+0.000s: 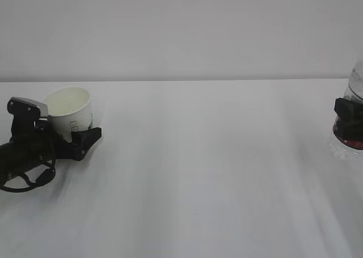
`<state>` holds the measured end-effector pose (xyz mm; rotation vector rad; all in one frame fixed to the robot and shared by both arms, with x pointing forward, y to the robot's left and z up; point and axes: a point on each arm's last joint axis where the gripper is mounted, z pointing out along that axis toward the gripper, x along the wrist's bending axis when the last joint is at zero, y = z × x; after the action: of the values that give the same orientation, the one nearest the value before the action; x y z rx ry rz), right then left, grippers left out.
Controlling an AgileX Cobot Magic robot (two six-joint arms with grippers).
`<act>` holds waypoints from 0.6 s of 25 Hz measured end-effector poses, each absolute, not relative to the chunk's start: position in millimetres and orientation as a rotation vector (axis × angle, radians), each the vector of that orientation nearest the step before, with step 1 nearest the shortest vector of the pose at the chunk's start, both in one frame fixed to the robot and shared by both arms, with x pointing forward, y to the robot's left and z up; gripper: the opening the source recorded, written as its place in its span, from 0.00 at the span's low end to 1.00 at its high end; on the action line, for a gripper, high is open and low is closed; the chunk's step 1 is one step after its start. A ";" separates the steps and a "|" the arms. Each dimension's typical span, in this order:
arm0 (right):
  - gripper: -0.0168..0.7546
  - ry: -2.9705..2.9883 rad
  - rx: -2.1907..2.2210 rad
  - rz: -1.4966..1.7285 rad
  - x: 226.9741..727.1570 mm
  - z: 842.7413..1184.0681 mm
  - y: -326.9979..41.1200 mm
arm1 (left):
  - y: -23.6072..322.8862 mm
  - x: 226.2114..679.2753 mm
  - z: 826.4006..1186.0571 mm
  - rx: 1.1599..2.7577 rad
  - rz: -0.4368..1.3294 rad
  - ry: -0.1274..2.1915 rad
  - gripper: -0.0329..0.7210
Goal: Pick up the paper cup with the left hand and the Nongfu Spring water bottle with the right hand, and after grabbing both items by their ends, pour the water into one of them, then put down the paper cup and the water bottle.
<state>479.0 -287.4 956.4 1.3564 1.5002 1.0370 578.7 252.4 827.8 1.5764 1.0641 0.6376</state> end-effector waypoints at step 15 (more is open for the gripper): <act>0.60 1.500 1.356 1.037 479.0 956.4 -287.4 | 252.2 578.6 827.8 1.576 0.635 1.064 0.87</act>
<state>479.0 -287.4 956.4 1.3564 1.5002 1.0370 578.6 252.2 827.8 1.5764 1.0635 0.6348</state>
